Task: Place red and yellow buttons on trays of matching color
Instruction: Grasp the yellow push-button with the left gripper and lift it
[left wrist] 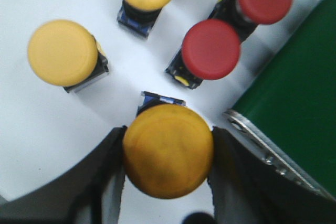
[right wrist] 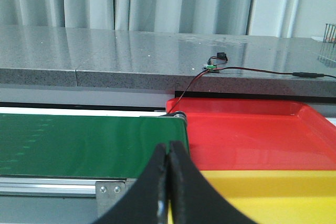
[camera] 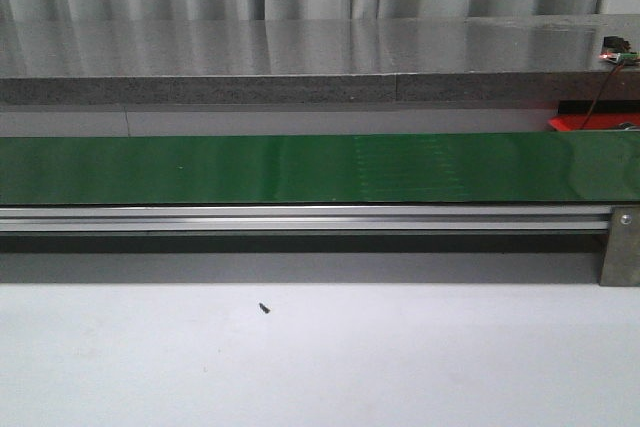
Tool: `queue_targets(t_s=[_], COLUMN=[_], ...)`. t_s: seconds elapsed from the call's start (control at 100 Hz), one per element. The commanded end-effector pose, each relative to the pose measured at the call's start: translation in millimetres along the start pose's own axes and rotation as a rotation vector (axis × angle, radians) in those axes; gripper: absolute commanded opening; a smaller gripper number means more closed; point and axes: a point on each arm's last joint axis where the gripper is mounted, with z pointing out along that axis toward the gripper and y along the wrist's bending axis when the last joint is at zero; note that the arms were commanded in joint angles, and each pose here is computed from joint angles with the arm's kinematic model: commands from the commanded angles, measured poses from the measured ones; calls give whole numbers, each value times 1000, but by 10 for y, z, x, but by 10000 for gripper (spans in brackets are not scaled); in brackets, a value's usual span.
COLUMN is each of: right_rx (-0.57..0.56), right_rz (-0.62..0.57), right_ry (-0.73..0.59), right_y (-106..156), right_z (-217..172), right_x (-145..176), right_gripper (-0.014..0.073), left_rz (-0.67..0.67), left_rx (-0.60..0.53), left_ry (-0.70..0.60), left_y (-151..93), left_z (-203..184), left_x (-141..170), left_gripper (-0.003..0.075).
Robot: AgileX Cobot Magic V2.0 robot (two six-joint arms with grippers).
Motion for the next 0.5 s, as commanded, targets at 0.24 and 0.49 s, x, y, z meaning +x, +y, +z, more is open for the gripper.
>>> queue_targets(t_s=[0.24, 0.49], right_rx=[-6, -6], right_rz=[-2, -2], right_ry=[-120, -120], right_y=[5, 5], right_z=[-26, -26], right_x=[-147, -147], right_gripper=[-68, -68], left_rz=[156, 285], left_rx=[116, 193], left_ry=[-175, -116], left_y=[-512, -1010], left_z=[-814, -595], left_x=[-357, -294], left_gripper=[176, 176])
